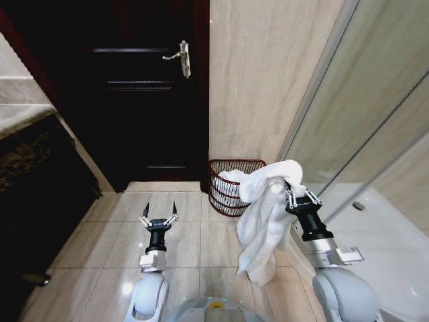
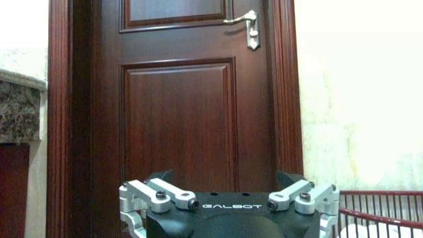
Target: Discard the used towel into the hamper.
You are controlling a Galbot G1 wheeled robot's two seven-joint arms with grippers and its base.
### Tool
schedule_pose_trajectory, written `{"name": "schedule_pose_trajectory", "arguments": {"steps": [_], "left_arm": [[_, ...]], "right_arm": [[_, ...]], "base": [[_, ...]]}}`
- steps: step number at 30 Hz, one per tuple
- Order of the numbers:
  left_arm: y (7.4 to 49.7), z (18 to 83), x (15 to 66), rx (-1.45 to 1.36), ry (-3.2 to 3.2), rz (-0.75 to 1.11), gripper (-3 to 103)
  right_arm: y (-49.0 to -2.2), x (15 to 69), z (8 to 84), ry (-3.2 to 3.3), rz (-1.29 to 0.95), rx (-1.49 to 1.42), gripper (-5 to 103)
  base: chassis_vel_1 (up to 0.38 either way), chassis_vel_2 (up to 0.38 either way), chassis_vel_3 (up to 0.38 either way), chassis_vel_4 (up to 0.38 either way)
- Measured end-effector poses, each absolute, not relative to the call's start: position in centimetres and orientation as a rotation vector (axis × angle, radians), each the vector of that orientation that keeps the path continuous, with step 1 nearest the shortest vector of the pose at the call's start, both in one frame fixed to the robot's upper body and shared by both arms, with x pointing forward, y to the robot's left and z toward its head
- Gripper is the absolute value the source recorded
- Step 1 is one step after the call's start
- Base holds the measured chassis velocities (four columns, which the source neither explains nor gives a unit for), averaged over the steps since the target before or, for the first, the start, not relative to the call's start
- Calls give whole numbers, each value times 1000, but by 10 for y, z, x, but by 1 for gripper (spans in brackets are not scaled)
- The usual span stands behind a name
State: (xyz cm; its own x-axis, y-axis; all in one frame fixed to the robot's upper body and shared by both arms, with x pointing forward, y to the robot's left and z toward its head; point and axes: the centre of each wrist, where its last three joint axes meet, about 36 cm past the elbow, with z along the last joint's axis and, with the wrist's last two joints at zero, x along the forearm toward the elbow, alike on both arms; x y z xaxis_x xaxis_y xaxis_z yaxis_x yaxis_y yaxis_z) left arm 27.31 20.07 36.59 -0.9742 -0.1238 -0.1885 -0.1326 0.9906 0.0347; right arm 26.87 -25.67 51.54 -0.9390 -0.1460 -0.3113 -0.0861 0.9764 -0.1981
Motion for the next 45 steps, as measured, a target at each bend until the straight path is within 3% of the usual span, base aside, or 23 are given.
{"name": "schedule_pose_trajectory", "arguments": {"steps": [45], "left_arm": [[208, 375, 277, -206, 2927, 80, 100]], "right_arm": [[-258, 278, 520, 2785, -251, -146, 13]], "base": [[0, 0, 0, 0]]}}
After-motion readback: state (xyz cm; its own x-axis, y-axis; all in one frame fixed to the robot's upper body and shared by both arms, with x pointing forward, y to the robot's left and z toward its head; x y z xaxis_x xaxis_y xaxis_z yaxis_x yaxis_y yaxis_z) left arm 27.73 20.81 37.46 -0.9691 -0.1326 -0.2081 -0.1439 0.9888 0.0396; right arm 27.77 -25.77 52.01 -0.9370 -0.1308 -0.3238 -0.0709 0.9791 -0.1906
